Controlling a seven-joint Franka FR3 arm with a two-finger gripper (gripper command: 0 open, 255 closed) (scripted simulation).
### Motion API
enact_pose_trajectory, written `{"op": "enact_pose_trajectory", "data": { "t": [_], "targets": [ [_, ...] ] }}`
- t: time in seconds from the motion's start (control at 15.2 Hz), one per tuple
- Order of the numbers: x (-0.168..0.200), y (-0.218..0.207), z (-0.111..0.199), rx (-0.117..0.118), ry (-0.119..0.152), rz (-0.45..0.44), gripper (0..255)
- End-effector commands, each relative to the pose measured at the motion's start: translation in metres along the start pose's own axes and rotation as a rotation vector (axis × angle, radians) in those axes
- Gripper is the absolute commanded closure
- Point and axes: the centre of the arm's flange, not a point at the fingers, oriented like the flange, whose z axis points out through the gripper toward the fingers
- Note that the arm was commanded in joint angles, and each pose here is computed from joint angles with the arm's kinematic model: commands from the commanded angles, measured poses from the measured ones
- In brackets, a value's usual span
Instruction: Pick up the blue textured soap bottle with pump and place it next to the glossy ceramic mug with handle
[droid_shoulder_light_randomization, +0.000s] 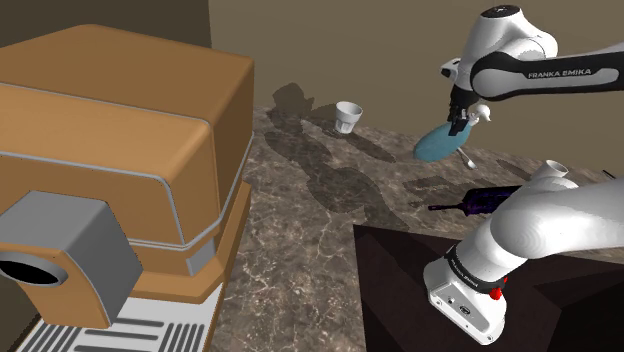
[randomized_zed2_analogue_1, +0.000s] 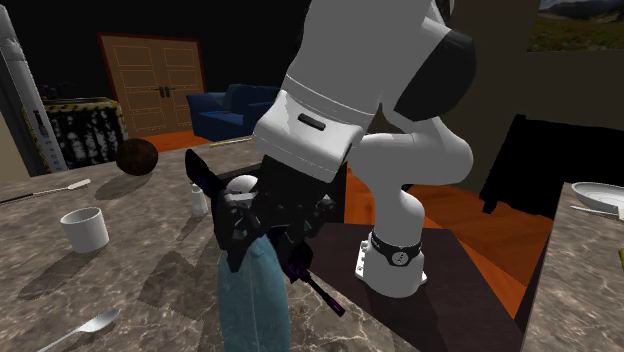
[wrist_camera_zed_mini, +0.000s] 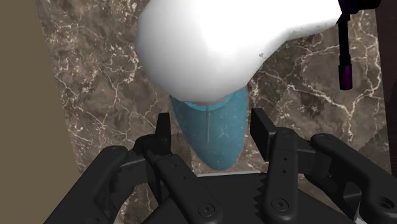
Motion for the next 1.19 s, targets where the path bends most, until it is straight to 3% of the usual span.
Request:
{"op": "enact_pose_trajectory", "data": {
  "t": [0.0,1.12],
  "targets": [
    [-0.003,0.002,-0.009,0.000,0.000,0.000,255],
    [-0.028,0.027,-0.092,0.000,0.000,0.000,255]
  ]
}}
